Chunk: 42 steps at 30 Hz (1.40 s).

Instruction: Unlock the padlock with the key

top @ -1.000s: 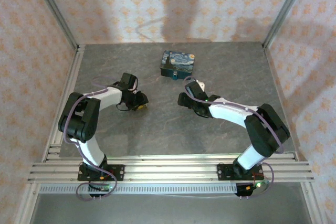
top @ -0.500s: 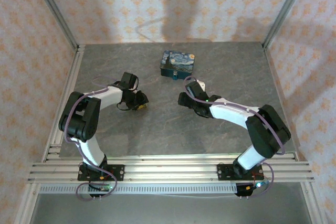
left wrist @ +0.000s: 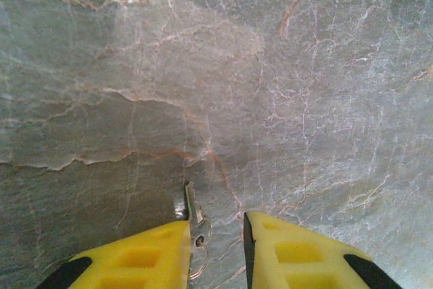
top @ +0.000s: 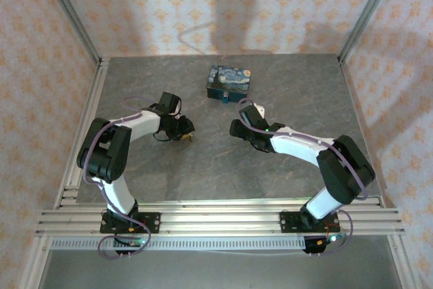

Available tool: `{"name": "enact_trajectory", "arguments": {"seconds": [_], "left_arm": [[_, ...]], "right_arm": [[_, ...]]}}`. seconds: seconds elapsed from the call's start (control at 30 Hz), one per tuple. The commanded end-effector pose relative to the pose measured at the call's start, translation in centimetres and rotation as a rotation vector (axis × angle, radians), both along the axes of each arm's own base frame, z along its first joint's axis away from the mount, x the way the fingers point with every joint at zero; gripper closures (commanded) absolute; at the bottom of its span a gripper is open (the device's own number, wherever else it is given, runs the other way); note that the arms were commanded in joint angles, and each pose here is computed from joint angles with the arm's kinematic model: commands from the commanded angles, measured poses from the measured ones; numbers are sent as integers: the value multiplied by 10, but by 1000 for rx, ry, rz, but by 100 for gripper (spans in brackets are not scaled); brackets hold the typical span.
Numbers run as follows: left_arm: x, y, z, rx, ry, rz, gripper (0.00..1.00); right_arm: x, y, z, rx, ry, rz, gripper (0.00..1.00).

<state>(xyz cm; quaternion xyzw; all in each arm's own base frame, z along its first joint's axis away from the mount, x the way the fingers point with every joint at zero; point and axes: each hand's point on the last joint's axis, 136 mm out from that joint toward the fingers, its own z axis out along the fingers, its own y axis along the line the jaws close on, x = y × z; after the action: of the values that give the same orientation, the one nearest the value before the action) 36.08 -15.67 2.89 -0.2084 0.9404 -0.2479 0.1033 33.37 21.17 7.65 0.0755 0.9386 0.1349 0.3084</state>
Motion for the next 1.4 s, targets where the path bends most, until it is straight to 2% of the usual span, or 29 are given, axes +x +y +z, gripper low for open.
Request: {"name": "enact_trajectory", "arguments": {"seconds": [0.0,0.4,0.7,1.37], "left_arm": [[0,3,-4,32,17,-8,72],[-5,3,-12,36,53,-8,72],[-5,1,-12,40,59,-26,81],[-7,-12,-12,22,64,-51,82]], "right_arm": [[-4,-6,7,-13,-17,-12,21],[-4,-5,7,-10,-18,-10,21],[-4,-4,5,-7,-11,-7,21],[-6,-2,0,11,1,-11,21]]}}
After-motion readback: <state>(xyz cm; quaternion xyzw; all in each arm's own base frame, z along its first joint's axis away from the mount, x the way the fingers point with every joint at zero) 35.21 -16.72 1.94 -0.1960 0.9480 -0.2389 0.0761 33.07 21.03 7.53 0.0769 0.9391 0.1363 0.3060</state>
